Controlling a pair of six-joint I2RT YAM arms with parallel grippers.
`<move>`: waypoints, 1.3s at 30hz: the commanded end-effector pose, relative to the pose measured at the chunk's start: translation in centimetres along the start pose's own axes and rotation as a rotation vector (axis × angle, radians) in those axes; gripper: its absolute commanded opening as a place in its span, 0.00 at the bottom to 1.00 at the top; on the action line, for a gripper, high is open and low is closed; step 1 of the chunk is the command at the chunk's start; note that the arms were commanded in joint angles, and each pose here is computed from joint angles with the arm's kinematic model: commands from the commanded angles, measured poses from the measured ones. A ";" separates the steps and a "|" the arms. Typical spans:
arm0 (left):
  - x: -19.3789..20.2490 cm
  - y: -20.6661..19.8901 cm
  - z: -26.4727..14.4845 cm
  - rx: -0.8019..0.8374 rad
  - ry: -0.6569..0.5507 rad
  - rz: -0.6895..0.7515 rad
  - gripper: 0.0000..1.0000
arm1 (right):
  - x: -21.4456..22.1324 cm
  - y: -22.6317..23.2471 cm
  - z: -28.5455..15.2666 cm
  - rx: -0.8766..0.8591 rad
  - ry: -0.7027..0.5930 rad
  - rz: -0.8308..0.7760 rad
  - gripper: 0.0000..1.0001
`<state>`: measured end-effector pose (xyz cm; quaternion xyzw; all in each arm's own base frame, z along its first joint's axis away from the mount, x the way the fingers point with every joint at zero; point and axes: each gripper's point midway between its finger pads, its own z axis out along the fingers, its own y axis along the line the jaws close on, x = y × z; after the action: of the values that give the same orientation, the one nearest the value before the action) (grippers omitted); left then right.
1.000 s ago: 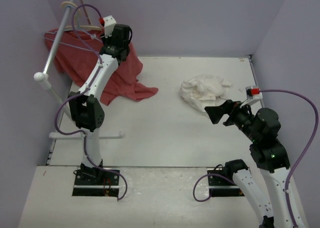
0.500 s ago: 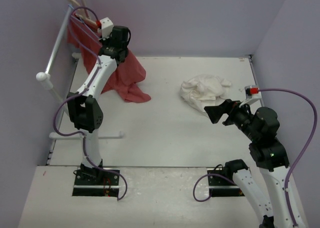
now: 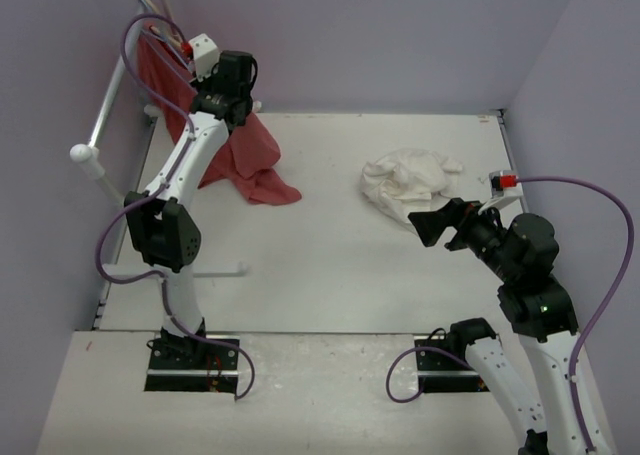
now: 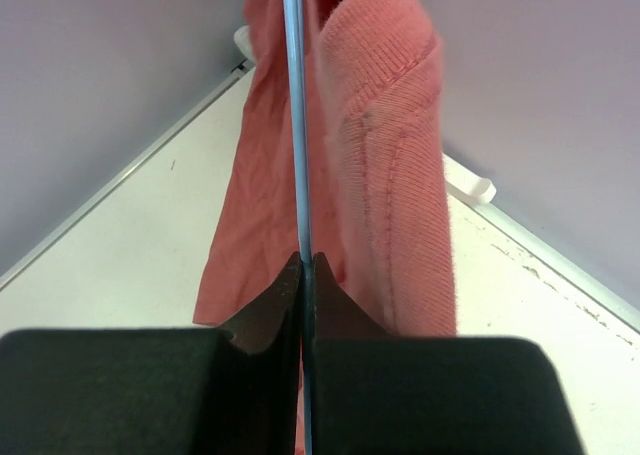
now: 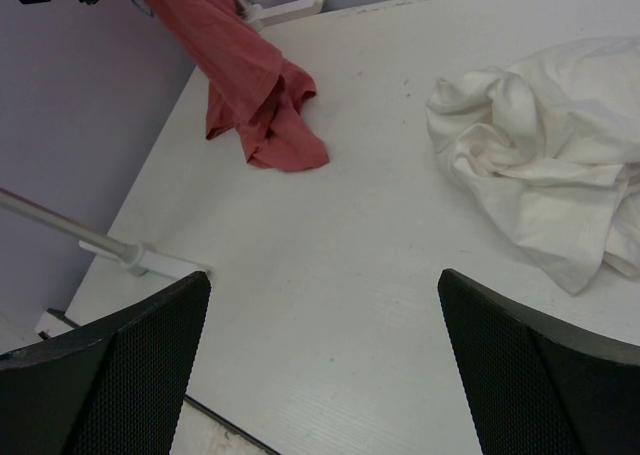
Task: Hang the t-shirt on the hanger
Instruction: Pick up the hanger from the clothesline.
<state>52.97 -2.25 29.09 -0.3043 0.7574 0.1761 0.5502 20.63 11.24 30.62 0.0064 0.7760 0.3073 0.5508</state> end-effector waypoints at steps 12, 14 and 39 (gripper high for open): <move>-2.9 2.7 -2.4 -0.082 -0.061 -0.115 0.00 | 0.0 0.6 0.4 -0.041 -0.005 0.001 0.99; -2.9 3.0 -2.9 -0.104 -0.071 -0.122 0.00 | -0.1 0.6 0.3 -0.041 -0.008 0.000 0.99; -4.1 5.5 -7.2 -0.191 -0.168 -0.287 0.00 | 0.2 0.8 0.6 -0.048 0.011 0.000 0.99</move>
<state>46.21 -1.95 31.40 -0.4163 0.6843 0.2008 0.5640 20.62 11.56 30.16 0.0017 0.7783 0.3111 0.5454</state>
